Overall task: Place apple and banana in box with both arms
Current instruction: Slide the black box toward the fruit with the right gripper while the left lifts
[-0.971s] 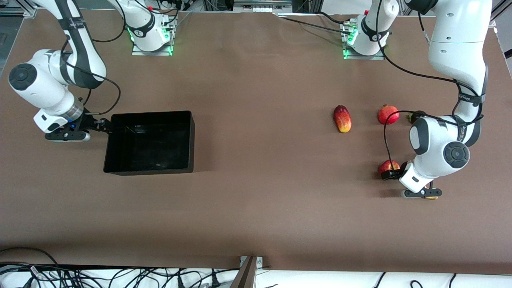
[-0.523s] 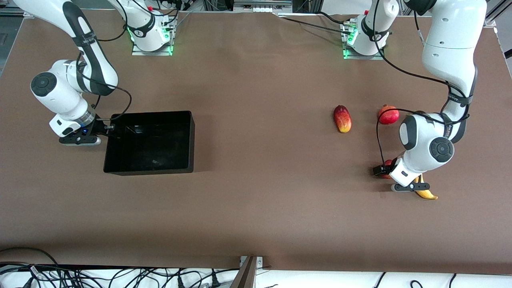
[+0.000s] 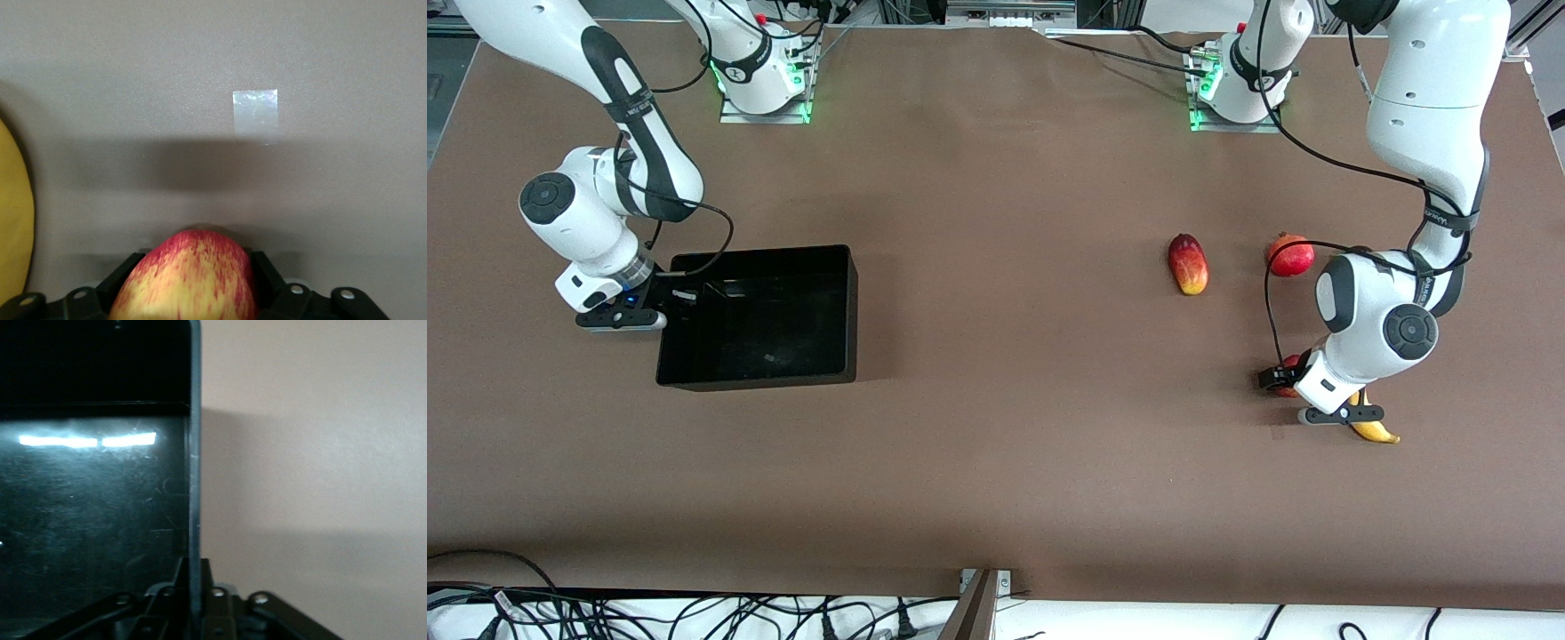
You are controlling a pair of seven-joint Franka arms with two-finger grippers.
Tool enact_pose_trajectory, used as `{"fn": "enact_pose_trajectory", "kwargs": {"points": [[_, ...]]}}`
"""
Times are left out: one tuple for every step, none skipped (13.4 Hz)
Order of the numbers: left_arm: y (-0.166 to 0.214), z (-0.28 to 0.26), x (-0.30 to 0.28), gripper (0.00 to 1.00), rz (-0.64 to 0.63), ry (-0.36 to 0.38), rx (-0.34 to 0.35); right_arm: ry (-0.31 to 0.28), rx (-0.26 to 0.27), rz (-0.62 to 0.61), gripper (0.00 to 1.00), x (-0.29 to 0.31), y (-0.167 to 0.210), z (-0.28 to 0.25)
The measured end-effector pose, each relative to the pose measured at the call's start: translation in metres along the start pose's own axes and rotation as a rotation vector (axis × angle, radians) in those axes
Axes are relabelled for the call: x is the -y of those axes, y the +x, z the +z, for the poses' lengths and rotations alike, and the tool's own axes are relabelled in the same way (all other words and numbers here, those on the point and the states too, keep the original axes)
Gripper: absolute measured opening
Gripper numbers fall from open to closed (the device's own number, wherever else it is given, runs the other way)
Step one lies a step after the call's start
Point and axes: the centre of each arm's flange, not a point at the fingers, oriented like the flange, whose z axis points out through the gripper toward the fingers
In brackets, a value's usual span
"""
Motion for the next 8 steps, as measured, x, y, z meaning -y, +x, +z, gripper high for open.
{"fn": "enact_pose_trajectory", "kwargs": {"points": [[0.000,0.000,0.000,0.70,0.000,0.000,0.000,0.004,-0.011,-0.002,0.04,0.003,0.003,-0.005],[0.000,0.000,0.000,0.70,0.000,0.000,0.000,0.010,-0.027,-0.005,0.04,0.009,0.008,-0.011],[0.000,0.000,0.000,0.70,0.000,0.000,0.000,0.020,-0.047,-0.011,0.04,0.018,0.013,-0.020],[0.000,0.000,0.000,0.70,0.000,0.000,0.000,0.035,-0.065,-0.018,0.04,0.031,0.018,-0.029],[0.000,0.000,0.000,0.70,0.000,0.000,0.000,0.057,-0.074,-0.026,0.04,0.048,0.023,-0.037],[0.000,0.000,0.000,0.70,0.000,0.000,-0.001,0.084,-0.081,-0.031,0.04,0.066,0.028,-0.044],[0.001,-0.003,0.000,0.70,-0.001,-0.001,-0.004,0.117,-0.086,-0.033,0.04,0.087,0.036,-0.052],[0.002,-0.008,0.000,0.70,-0.002,-0.002,-0.010,0.155,-0.083,-0.027,0.04,0.111,0.045,-0.062]]}}
